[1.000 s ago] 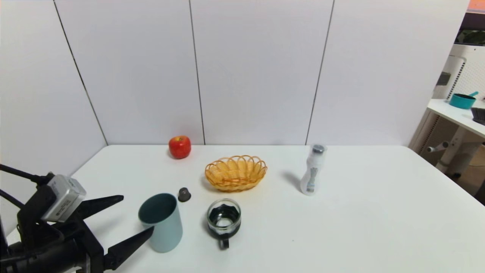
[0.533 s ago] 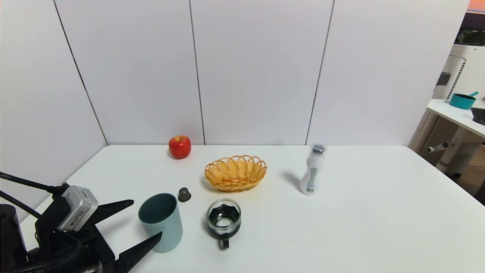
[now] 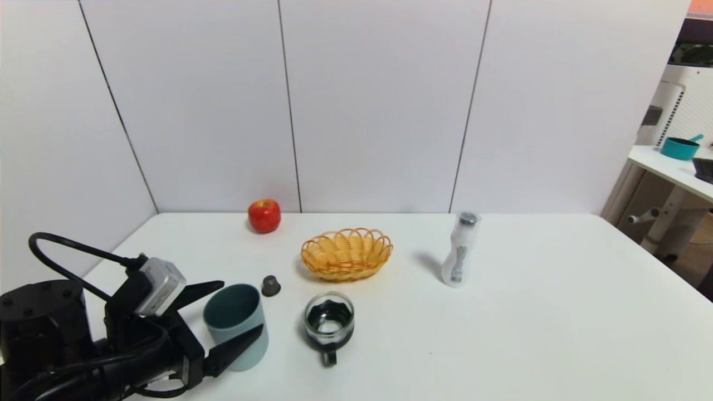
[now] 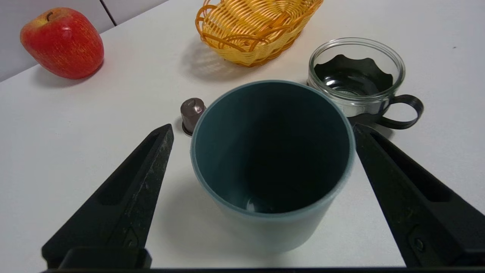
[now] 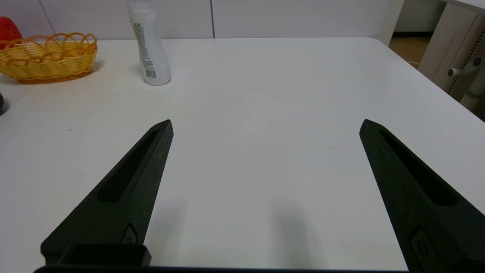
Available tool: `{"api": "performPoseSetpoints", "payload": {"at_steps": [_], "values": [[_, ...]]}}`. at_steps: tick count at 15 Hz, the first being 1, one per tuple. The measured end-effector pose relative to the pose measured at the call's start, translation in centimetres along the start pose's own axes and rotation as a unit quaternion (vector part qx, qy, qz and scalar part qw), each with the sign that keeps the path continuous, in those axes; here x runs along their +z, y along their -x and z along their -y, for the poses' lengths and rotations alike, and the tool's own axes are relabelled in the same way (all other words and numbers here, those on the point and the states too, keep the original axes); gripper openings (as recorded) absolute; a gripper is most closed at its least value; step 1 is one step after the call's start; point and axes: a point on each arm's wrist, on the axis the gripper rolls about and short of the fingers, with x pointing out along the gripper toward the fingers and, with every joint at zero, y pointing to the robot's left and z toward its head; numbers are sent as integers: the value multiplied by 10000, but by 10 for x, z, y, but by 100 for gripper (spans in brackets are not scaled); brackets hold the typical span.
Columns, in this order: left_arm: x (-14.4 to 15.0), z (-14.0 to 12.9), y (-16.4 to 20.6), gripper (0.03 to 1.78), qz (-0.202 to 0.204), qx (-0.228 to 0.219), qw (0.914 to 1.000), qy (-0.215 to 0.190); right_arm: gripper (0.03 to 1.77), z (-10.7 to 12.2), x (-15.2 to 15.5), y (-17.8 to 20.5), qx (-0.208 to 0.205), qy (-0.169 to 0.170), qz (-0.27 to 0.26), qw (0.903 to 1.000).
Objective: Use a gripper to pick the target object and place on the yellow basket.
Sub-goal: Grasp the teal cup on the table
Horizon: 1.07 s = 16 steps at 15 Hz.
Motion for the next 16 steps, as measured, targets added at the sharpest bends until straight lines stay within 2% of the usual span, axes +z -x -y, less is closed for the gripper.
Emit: {"api": "performPoseSetpoints", "payload": {"at_steps": [6, 14, 16], "values": [[-6, -6, -21, 169, -155, -66, 9998, 73, 170, 0, 0, 0, -4, -2, 0, 10000], [-9, -6, -24, 169, -241, -109, 9996, 93, 170, 0, 0, 0, -4, -4, 2, 10000], [-9, -6, -25, 136, -238, -107, 9996, 92, 170, 0, 0, 0, -4, -2, 2, 10000]]}}
